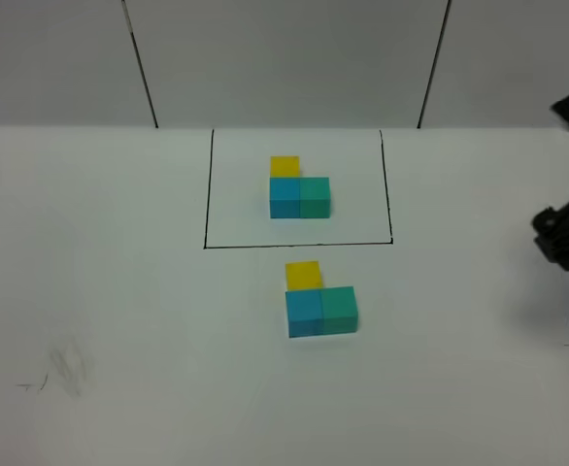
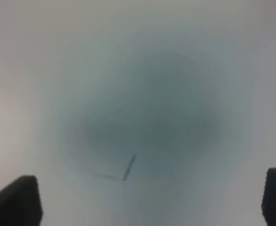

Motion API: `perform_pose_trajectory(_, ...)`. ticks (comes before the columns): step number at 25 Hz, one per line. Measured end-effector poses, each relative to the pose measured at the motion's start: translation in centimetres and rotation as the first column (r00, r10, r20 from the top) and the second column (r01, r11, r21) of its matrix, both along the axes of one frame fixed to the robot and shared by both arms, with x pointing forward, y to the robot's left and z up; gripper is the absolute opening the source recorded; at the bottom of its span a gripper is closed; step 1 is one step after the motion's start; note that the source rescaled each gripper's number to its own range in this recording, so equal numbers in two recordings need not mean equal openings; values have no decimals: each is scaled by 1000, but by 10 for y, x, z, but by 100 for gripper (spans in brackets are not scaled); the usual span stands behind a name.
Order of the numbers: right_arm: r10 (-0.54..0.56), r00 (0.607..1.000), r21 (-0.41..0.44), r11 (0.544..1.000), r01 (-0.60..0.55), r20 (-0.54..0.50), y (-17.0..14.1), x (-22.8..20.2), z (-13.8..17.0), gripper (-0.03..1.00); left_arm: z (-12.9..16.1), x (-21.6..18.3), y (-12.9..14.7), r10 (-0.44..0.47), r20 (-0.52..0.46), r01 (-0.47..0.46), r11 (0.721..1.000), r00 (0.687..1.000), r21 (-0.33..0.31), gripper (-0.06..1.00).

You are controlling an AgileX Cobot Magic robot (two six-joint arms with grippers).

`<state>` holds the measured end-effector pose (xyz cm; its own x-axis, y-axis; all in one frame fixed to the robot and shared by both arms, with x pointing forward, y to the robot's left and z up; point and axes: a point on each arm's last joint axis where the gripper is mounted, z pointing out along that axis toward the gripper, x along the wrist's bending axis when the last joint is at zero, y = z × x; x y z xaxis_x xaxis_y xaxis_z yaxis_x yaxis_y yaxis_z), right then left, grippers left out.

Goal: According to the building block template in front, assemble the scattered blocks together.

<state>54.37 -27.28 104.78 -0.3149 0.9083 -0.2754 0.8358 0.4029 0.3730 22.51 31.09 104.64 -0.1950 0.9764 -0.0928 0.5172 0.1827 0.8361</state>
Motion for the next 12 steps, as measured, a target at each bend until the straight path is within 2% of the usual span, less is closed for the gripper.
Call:
perform_pose_trajectory(5, -206, 974, -2, 978, 207, 94, -52, -55, 19, 97, 0, 0, 0, 0, 0, 0, 1000, 1000, 0, 50)
perform_pose_trajectory(12, -326, 906, 17, 942, 335, 269, -72, -133, 49, 97, 0, 0, 0, 0, 0, 0, 1000, 1000, 0, 50)
